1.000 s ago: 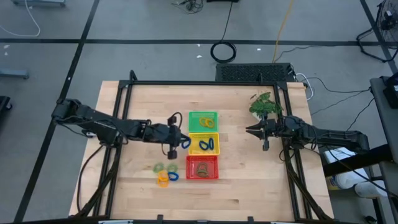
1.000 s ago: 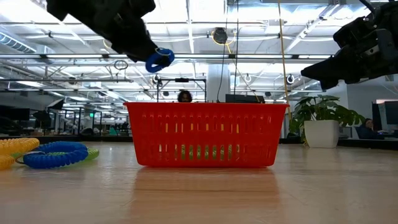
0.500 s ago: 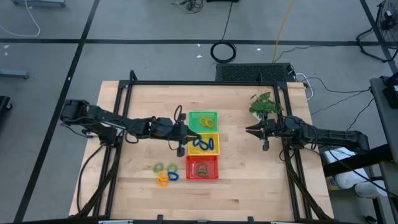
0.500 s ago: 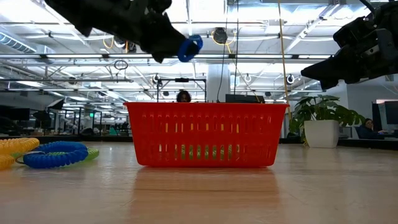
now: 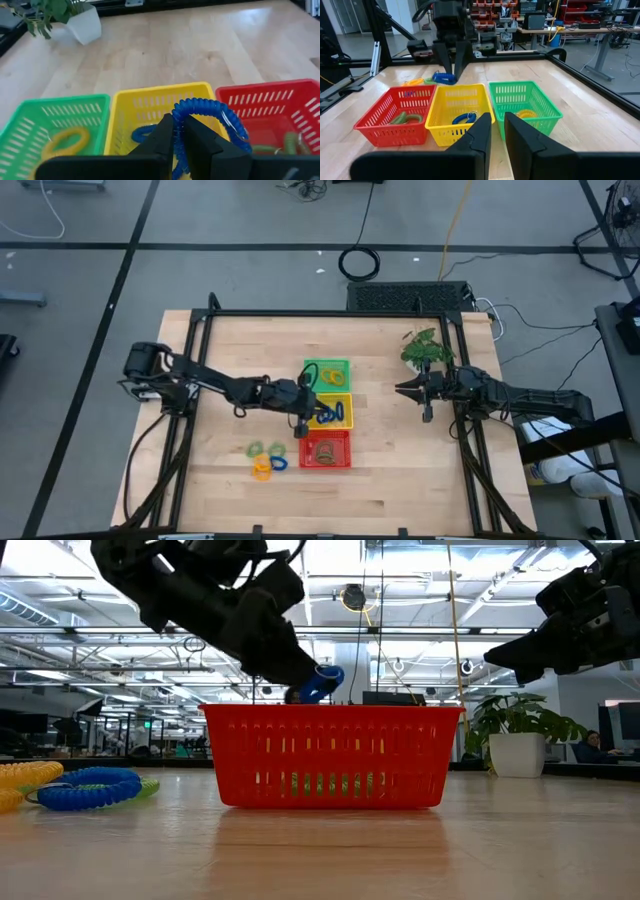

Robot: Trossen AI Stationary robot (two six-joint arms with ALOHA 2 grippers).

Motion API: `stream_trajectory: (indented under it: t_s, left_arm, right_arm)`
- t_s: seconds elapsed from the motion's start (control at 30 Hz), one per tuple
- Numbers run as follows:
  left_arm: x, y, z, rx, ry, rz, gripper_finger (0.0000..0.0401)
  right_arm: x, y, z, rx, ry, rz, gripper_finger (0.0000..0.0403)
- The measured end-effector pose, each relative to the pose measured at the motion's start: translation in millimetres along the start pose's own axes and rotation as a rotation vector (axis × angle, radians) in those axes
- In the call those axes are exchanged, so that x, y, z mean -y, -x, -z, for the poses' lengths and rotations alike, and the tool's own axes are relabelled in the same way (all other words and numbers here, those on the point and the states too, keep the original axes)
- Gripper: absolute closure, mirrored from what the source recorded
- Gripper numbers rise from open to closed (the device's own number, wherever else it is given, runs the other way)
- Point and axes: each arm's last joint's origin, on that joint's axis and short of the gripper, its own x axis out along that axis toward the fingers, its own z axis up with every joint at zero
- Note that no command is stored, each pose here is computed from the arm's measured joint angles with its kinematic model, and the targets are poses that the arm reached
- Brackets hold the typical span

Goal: Sort spring keychains into baskets
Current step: Put the blue spring keychain into the yellow basket

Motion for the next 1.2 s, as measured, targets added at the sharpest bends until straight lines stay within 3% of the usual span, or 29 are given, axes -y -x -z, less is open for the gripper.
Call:
stream_trajectory:
  t_s: [0.4,1.2]
  left_arm:
    - [0,-8,13,-0.071,-0.003,-0.005,0.0366]
    - [0,-7,14,-0.082,-0.003,-0.005,0.0366]
  right_arm:
    - [0,0,0,0.000,0.000,0.000,0.0364]
    - [0,0,0,0.000,0.000,0.000,0.0365]
